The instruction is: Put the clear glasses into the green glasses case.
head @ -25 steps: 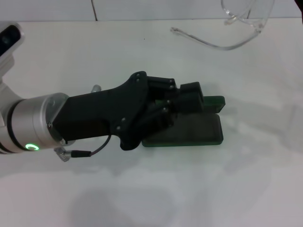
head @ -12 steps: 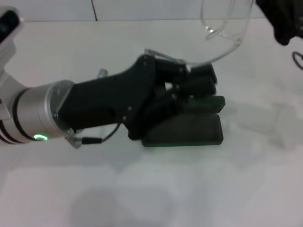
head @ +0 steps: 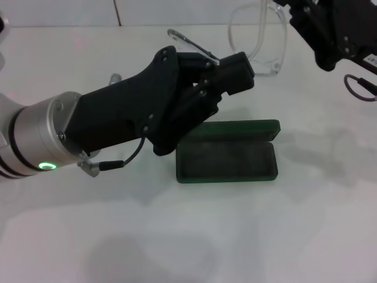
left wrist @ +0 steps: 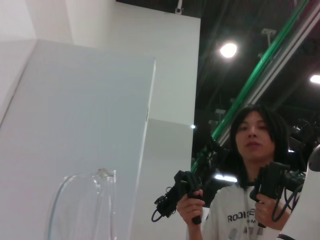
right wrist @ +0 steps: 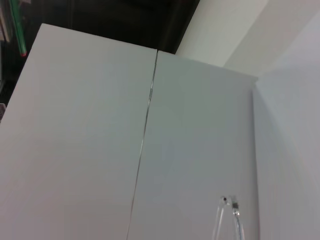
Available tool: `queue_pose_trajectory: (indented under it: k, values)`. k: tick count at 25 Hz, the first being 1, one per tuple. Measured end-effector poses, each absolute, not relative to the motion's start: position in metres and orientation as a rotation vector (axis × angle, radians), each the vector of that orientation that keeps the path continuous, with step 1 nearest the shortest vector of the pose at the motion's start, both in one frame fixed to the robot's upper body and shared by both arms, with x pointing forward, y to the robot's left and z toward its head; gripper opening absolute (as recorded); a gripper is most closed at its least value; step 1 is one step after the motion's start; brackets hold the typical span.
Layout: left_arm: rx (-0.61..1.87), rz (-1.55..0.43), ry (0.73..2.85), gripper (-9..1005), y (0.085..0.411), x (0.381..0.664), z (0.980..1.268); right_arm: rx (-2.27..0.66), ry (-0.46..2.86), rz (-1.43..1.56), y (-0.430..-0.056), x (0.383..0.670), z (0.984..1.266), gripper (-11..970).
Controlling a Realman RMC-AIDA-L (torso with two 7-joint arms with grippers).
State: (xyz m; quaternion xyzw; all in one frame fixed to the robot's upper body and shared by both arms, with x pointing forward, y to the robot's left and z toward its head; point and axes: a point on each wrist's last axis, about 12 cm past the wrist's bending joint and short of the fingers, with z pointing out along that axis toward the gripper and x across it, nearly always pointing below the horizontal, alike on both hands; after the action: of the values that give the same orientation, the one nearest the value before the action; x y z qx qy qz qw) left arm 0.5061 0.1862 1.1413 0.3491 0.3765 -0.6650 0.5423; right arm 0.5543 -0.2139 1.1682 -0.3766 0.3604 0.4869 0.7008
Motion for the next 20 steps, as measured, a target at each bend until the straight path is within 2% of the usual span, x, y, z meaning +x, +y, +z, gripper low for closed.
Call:
queue_pose_trajectory:
  k: [11,20]
  values:
    - [0.742,-1.541,0.942,55,0.189,0.514,1.138,-0.943,0.835,1.135,-0.189,0.557,1.165,44]
    - [0.707,-1.52,0.94,56,0.194,0.516,1.138,-0.967,0.844,1.135,-0.185,0.557,1.164,47]
